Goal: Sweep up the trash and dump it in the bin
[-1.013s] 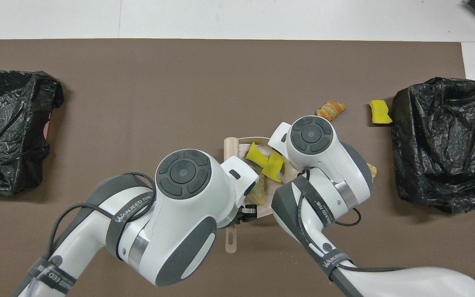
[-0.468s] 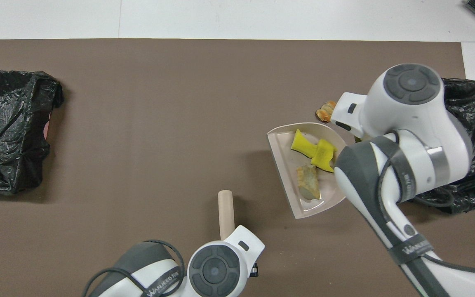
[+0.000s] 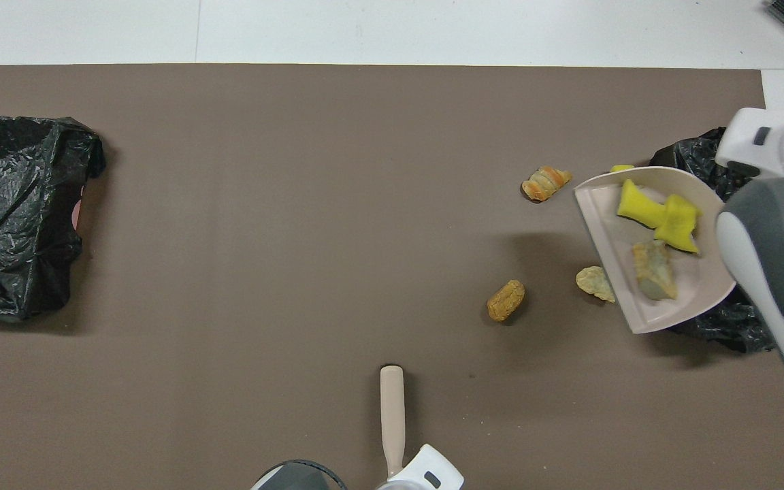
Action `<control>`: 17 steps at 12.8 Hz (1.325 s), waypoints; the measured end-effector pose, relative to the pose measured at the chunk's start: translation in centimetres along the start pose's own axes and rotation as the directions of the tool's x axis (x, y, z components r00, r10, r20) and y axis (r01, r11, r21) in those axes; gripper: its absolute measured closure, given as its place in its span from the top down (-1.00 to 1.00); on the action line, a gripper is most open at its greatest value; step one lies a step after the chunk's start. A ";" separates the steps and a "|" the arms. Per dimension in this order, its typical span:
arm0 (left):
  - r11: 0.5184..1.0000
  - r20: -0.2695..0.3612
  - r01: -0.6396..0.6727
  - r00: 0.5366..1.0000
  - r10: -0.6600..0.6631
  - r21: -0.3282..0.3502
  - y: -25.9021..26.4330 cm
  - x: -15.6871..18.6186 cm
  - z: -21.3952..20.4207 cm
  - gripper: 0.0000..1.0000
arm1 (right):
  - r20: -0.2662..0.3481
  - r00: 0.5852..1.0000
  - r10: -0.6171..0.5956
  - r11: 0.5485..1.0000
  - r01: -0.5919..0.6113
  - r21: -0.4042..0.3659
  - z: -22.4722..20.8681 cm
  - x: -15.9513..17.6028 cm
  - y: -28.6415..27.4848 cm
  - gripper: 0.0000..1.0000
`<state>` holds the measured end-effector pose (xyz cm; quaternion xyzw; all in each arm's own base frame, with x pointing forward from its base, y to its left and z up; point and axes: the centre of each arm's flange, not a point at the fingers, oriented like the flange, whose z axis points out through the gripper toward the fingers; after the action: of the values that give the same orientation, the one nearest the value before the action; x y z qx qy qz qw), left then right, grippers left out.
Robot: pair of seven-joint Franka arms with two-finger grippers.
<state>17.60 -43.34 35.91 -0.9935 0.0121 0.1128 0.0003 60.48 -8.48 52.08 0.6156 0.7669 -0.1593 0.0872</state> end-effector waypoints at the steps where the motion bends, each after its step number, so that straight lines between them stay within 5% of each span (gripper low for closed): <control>1: 1.000 -0.004 0.002 1.000 -0.002 -0.003 -0.1 0.0 0.2 -0.48 | 0.016 0.999 0.031 0.999 -0.031 -0.028 0.7 -3.5 -0.8 -0.37; 4: 1.000 -0.017 0.006 1.000 -0.006 -0.018 -0.4 0.2 0.5 -0.48 | 0.164 0.982 0.091 0.994 -0.080 -0.071 2.8 -12.5 -3.9 -0.37; 6: 1.000 -0.018 0.009 1.000 -0.009 -0.019 -0.5 0.2 0.6 -0.43 | 0.292 0.953 0.079 0.996 -0.063 -0.065 3.5 -15.0 -4.9 -0.37; 11: 1.000 -0.016 0.017 1.000 -0.017 -0.016 -0.8 0.4 0.7 -0.33 | 0.523 0.839 0.149 0.987 -0.155 -0.033 8.7 -11.9 -4.5 -0.37; 17: 0.999 -0.027 0.013 1.000 -0.014 -0.042 -1.4 3.0 -0.9 0.97 | 0.721 0.689 0.078 0.997 -0.075 -0.036 10.3 -8.0 -3.4 -0.37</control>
<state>20.77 -42.00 36.06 -0.9949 0.0031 0.0992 -0.0200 58.35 -20.03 45.59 0.5349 0.6452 -0.3829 0.3887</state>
